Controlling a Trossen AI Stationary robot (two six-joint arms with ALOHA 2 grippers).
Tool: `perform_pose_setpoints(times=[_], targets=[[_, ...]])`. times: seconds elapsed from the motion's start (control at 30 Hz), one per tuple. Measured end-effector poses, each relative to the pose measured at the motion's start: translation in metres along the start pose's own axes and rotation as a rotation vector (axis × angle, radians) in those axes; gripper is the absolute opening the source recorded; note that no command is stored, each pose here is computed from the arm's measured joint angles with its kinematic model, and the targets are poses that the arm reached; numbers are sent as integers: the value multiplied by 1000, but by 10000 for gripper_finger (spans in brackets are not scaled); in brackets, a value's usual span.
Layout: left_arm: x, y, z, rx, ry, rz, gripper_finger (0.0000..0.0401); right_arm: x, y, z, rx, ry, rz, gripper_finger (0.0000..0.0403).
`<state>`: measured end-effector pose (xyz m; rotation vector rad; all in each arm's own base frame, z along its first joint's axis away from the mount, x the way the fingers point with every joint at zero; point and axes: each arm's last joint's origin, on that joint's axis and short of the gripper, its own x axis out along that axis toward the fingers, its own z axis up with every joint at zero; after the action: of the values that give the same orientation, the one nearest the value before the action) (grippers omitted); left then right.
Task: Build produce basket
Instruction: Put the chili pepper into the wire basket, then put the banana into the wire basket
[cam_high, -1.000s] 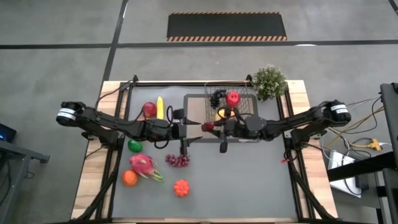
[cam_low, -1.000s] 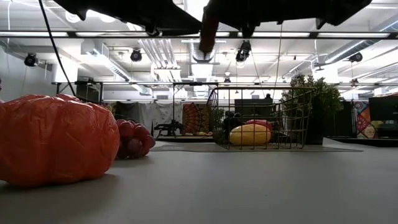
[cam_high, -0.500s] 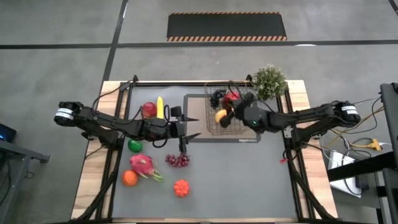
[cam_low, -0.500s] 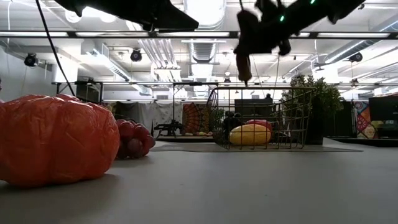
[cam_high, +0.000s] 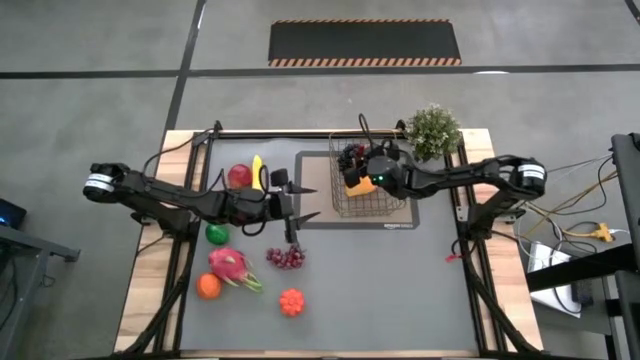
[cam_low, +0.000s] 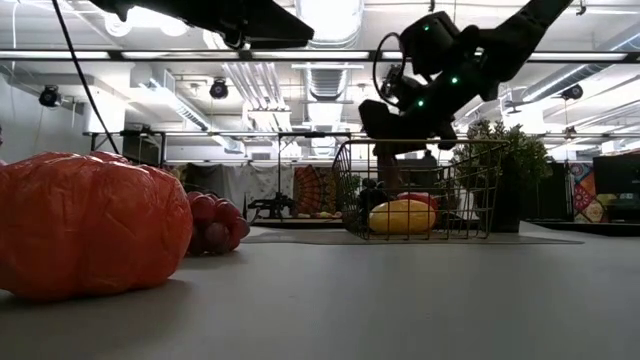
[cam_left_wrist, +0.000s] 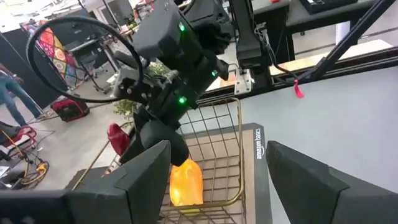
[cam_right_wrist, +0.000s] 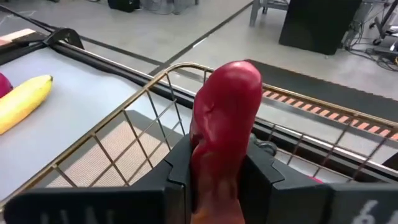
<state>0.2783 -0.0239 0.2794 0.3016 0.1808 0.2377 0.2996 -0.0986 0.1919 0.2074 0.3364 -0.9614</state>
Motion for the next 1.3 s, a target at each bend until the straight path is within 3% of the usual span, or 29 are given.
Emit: perform_pose_setpoints(times=[0.67,1.3], targets=[[-11,7,6,-72,4,23,247,11,9,2,-44,31,-21,187],[-18,11,-26,-267,301,313,247,-60,-3,46,-61,-14,70,199]])
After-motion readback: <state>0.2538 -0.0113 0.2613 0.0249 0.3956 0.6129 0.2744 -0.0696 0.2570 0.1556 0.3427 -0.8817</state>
